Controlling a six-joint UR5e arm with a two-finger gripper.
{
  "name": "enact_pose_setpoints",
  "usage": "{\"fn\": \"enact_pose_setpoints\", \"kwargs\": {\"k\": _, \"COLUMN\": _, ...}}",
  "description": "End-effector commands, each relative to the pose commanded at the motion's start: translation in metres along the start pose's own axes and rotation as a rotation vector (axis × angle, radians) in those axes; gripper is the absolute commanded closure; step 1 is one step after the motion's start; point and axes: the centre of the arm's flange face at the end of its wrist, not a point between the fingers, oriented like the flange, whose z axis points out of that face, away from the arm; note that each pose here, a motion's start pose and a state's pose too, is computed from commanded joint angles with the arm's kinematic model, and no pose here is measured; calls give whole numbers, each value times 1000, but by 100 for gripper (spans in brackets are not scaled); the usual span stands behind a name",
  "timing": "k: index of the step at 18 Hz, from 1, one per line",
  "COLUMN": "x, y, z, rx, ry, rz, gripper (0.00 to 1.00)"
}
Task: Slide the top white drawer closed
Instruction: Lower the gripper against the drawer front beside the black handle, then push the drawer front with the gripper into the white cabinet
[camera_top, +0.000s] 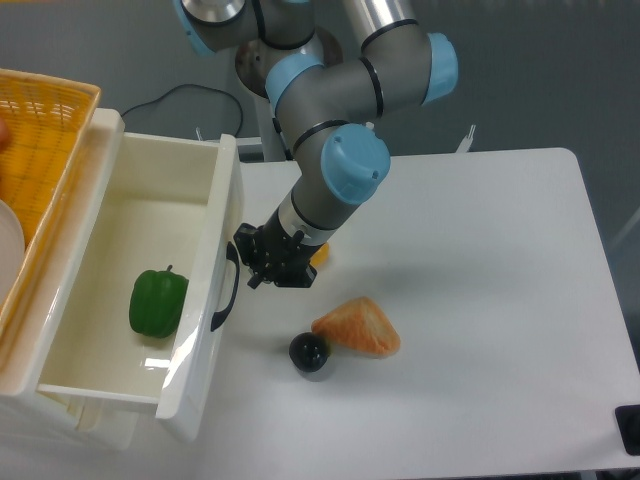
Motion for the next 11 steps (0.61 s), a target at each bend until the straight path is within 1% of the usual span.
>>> {"fn": "enact_pose_setpoints", "kwargs": {"k": 6, "x": 10, "y": -4, "z": 3, "rx": -5, "ry": 11, "rz": 13, "gripper": 99}}
{"fn": "enact_pose_setpoints", "kwargs": {"k": 11, "x": 15, "y": -5, "z": -1, "rx": 2, "ry": 13, "rz": 16, "gripper": 99}}
